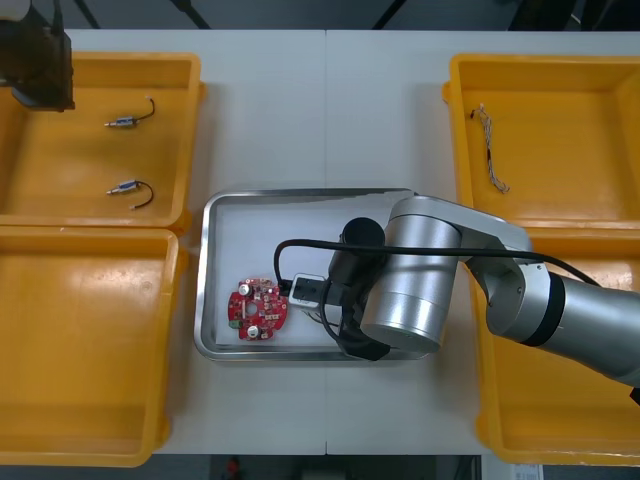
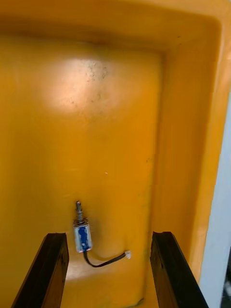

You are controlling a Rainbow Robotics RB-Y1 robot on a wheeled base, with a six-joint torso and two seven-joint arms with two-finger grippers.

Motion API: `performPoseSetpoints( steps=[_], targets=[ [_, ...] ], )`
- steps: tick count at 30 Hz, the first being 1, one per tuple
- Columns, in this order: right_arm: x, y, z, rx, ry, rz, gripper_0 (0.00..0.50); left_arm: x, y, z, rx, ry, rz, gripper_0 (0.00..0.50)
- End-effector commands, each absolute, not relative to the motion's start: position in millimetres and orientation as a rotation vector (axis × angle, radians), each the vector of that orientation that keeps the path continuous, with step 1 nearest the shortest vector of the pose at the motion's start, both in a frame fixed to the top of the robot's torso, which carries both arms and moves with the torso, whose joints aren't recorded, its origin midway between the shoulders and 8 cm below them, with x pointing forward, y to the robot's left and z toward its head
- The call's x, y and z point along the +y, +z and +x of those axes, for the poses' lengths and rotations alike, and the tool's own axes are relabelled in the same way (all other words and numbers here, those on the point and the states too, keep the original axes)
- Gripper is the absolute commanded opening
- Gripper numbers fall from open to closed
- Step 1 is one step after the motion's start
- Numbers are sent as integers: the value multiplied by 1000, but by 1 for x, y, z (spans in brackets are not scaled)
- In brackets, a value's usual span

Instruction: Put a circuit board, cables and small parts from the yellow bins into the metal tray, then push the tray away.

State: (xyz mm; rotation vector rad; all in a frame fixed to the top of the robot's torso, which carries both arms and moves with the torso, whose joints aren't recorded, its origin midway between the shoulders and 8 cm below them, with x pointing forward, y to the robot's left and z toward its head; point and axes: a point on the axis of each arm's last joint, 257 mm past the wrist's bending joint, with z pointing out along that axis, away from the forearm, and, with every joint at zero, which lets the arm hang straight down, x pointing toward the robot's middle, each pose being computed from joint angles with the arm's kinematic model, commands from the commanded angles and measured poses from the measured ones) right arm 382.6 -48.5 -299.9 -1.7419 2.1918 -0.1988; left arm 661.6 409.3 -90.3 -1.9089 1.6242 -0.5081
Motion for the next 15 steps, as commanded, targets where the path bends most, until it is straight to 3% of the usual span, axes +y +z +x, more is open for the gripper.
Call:
performPoseSetpoints(
  steps=[1, 6, 15],
  targets=[
    [-37, -266, 388, 2140, -204, -1743, 500, 383, -69, 685, 1654, -589, -1804, 500],
    [-46, -235, 382, 2189, -152, -1706, 500, 370, -85, 694, 1674, -580, -1754, 500],
    [-84, -190, 373, 2393, -82, -1416, 500, 361, -107, 696, 1702, -558, -1739, 500]
  ],
)
